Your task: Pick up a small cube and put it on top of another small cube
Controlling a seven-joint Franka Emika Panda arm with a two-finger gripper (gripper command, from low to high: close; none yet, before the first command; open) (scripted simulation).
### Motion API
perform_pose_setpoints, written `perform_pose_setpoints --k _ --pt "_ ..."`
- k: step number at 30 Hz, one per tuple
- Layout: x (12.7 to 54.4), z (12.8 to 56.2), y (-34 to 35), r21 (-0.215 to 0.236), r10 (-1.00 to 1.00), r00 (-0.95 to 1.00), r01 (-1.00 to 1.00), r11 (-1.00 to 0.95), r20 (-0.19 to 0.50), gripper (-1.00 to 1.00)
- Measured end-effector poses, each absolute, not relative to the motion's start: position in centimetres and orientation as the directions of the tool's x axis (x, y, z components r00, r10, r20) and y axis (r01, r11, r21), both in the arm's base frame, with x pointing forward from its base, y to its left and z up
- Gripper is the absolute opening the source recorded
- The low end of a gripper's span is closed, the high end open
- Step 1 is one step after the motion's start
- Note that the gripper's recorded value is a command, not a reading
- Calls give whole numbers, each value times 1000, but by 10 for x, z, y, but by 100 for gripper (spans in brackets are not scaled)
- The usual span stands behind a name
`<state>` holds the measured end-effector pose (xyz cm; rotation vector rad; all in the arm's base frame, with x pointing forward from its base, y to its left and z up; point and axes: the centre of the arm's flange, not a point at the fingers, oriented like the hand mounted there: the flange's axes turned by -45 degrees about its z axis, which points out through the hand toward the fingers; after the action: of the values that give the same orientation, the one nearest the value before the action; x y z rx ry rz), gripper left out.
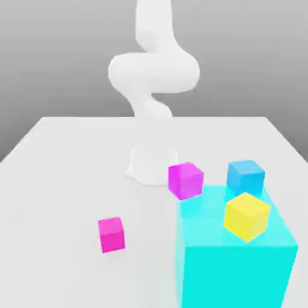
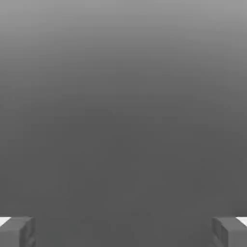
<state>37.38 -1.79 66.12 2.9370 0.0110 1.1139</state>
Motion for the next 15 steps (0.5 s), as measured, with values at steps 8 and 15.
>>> perform_pose_setpoints --k 8,15 --pt "418 462 -67 38 104 900 98 -995 423 0" --pt "372 285 -94 30 214 964 212 -977 157 0"
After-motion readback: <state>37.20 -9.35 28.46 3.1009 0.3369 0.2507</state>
